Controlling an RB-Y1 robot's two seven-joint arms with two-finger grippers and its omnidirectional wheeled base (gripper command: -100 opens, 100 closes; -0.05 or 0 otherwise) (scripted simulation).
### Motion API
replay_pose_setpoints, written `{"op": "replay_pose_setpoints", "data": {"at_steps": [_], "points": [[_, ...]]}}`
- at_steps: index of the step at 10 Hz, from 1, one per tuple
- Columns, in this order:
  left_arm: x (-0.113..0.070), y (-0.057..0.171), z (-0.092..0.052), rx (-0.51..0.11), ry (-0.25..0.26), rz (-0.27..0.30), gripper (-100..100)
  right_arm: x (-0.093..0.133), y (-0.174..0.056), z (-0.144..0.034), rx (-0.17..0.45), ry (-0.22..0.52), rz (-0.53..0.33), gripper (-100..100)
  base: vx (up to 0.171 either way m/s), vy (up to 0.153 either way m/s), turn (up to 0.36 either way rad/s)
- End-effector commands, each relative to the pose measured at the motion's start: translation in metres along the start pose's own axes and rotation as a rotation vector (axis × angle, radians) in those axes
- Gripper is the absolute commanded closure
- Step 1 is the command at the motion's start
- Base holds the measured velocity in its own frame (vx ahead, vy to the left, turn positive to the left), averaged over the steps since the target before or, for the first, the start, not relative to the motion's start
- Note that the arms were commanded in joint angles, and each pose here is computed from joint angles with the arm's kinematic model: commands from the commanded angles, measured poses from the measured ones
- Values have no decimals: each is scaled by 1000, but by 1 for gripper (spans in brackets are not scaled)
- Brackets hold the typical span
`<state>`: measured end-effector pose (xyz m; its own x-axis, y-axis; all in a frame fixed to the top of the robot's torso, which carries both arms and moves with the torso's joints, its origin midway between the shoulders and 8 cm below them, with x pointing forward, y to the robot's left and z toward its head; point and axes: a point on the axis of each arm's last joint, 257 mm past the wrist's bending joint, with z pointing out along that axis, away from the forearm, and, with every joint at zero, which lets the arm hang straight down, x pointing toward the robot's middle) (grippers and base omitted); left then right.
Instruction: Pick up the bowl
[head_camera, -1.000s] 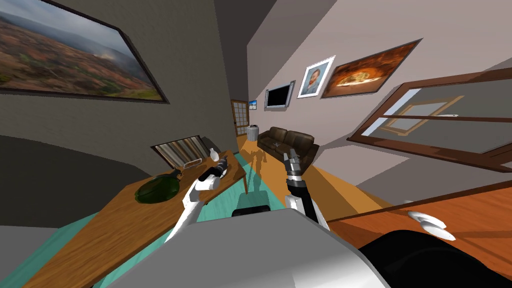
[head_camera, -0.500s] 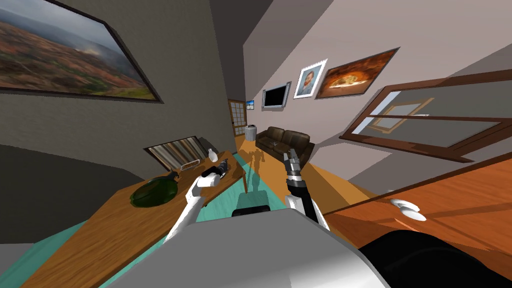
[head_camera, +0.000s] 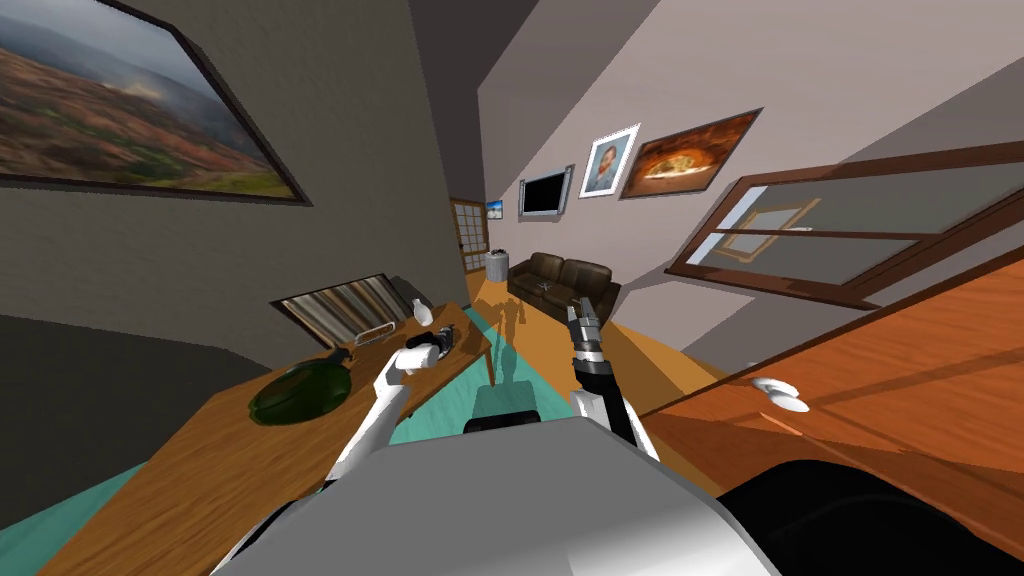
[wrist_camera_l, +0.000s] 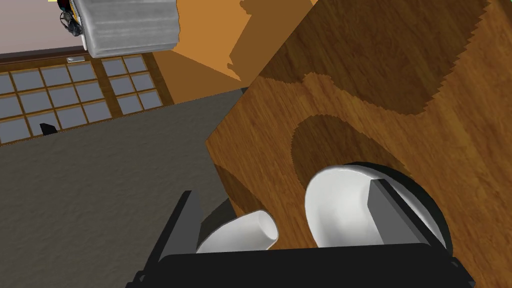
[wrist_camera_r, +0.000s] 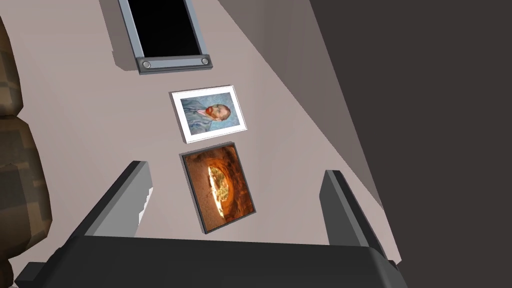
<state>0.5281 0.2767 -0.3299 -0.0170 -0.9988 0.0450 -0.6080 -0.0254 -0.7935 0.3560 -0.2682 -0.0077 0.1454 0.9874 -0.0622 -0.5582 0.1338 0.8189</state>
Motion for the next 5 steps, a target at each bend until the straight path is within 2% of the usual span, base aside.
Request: {"op": "replay_pose_setpoints", "data": {"at_steps": [1,2,3,5], "points": [[-5,10,3,-44,-5,-10,-100,0,0,0,0,0,0,0,-26,52,-63],[-14,25,8,-103,-14,-27,-100,0,0,0,0,0,0,0,-26,59,-131],[-14,25,8,-105,-14,-27,-100,0,0,0,0,0,0,0,-19,56,-65],[-22,40,12,-163,-24,-45,-100,0,0,0,0,0,0,0,-22,58,-85]]}}
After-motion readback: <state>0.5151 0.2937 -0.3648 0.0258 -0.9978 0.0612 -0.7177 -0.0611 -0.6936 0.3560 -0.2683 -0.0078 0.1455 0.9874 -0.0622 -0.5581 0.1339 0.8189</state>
